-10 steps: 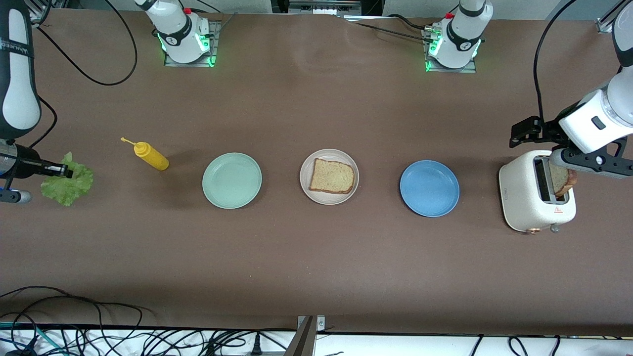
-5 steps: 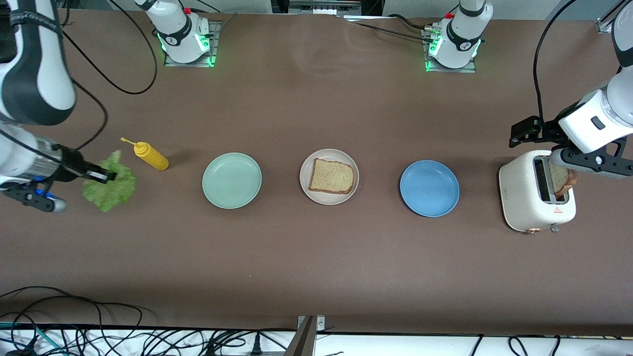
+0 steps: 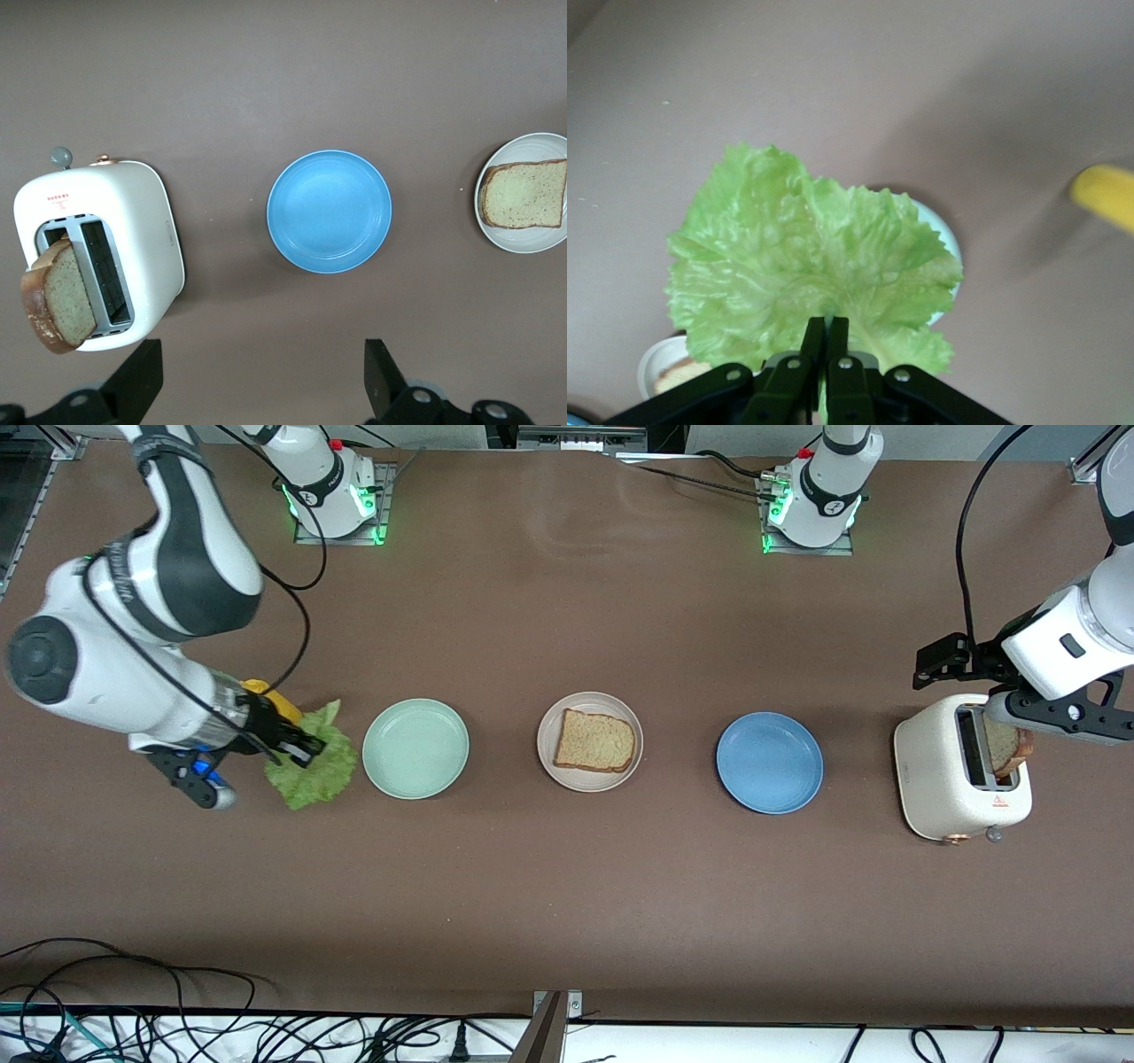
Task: Make sandwich on beige plate with both arms
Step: 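Carry the lettuce over the bread on the beige plate, then lower the lettuce onto the bread and open the right gripper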
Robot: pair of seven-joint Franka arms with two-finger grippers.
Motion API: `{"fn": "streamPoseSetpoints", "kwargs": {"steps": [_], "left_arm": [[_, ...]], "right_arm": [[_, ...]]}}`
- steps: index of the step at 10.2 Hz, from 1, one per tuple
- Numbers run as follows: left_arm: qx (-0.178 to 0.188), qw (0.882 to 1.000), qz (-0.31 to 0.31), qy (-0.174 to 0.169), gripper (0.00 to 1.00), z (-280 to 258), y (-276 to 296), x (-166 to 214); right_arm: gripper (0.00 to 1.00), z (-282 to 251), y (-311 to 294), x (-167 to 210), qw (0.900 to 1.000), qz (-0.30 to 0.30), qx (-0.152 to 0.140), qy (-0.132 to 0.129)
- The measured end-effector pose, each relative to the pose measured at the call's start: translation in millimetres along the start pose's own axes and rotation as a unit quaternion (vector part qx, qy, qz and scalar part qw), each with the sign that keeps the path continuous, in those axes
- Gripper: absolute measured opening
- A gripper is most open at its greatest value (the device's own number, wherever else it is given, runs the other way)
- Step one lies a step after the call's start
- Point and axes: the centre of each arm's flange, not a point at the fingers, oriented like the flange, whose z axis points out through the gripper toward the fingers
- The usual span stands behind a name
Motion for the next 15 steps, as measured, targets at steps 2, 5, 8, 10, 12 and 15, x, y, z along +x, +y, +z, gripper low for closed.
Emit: {"fn": "streamPoseSetpoints", "kwargs": {"steps": [2, 5, 8, 10, 12, 15], "left_arm": [[0.000, 1.000, 0.000, -0.001, 1.00, 0, 0, 0], [0.000, 1.000, -0.001, -0.001, 1.00, 1, -1, 0], [0.000, 1.000, -0.001, -0.002, 1.00, 1, -1, 0], [0.000, 1.000, -0.001, -0.002, 1.00, 1, -1, 0], [0.000, 1.000, -0.001, -0.003, 1.00, 1, -1, 0], [-0.001, 1.000, -0.001, -0.004, 1.00, 1, -1, 0]], "right_arm": [[0.05, 32, -49, -43, 0.998, 0.047, 0.035, 0.010], [0.05, 88, -109, -107, 0.988, 0.118, 0.101, 0.010], [0.05, 121, -155, -148, 0.976, 0.169, 0.138, -0.013], [0.05, 150, -178, -163, 0.968, 0.190, 0.158, -0.034], [0.05, 198, -188, -187, 0.965, 0.198, 0.162, -0.058], [0.05, 256, -187, -213, 0.963, 0.213, 0.136, -0.087]]}}
